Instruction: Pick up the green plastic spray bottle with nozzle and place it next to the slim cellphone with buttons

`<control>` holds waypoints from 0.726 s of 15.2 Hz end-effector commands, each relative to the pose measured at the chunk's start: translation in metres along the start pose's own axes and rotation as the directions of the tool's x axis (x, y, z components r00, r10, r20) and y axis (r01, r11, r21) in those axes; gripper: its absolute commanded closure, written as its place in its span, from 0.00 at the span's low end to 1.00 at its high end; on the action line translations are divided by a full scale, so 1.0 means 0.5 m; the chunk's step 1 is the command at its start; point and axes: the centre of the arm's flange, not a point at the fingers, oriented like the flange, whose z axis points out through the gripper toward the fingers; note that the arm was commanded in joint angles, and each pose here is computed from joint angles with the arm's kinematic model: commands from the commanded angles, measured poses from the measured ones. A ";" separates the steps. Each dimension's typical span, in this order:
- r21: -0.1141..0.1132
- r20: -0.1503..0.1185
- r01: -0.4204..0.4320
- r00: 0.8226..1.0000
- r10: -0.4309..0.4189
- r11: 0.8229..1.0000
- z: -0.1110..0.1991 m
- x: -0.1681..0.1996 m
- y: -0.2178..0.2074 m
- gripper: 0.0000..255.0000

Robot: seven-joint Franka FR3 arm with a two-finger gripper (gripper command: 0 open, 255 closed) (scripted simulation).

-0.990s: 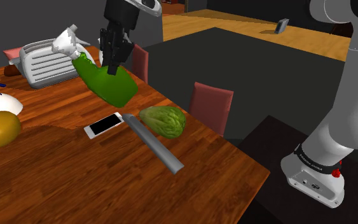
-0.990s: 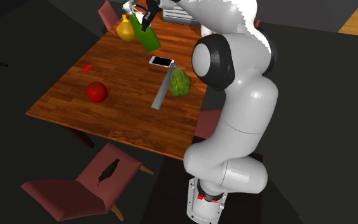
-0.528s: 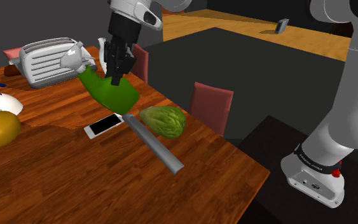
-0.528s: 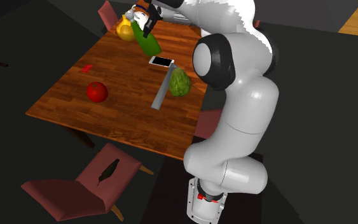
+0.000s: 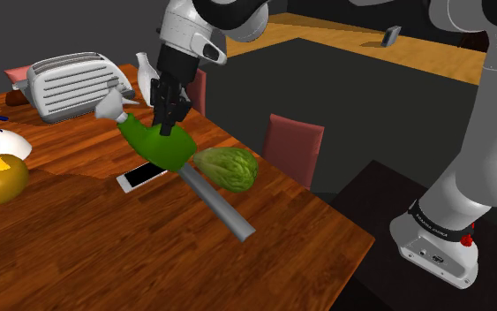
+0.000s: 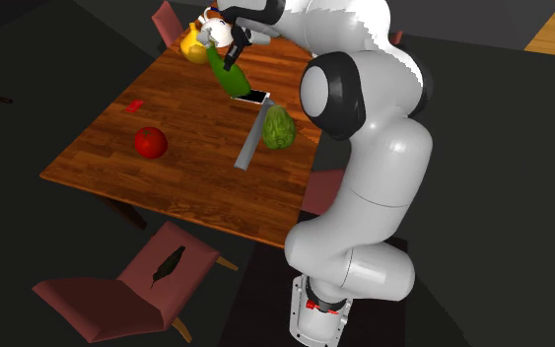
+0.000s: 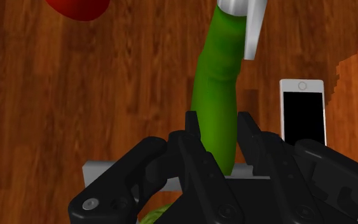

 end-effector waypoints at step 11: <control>0.001 0.000 0.000 1.000 0.000 1.000 0.109 0.063 -0.002 1.00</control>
